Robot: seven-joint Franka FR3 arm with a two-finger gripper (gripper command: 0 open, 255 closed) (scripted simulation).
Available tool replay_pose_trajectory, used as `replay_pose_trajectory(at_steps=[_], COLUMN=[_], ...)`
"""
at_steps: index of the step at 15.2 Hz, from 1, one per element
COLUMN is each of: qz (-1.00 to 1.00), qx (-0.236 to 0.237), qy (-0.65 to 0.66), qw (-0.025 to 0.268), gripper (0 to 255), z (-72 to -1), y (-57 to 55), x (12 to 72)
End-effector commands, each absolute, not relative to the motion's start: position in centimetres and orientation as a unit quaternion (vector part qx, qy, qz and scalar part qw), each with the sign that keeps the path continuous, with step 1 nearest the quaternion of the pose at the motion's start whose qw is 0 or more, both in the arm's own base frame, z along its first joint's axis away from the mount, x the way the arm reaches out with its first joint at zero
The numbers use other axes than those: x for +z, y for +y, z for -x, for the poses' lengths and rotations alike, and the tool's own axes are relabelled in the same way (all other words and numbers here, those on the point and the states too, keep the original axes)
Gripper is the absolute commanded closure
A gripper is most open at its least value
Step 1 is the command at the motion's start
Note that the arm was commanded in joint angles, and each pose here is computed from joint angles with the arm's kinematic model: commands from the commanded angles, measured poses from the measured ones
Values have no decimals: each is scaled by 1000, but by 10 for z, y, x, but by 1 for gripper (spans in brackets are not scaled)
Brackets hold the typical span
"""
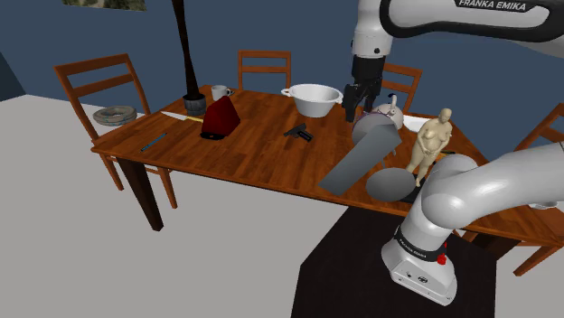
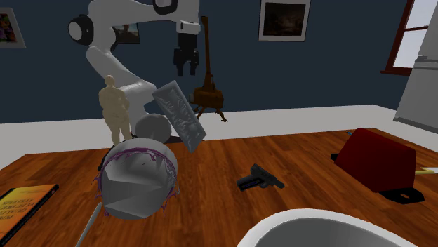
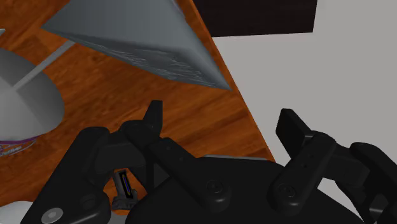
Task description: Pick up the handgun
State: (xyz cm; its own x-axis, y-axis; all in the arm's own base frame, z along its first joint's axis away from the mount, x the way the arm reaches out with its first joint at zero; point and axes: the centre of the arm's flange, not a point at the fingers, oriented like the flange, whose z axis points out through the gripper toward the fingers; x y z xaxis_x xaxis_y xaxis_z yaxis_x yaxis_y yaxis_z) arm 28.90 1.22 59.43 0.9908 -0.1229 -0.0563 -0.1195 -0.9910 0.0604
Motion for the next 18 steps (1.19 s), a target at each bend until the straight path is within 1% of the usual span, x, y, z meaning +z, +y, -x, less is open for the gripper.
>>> replay_pose_trajectory(at_steps=[1, 18], qz=[-997, -999], qx=[-30, 0], qy=[-61, 36], qw=[28, 2], gripper=[0, 0], z=[-289, -428], y=[12, -120], x=[594, 483])
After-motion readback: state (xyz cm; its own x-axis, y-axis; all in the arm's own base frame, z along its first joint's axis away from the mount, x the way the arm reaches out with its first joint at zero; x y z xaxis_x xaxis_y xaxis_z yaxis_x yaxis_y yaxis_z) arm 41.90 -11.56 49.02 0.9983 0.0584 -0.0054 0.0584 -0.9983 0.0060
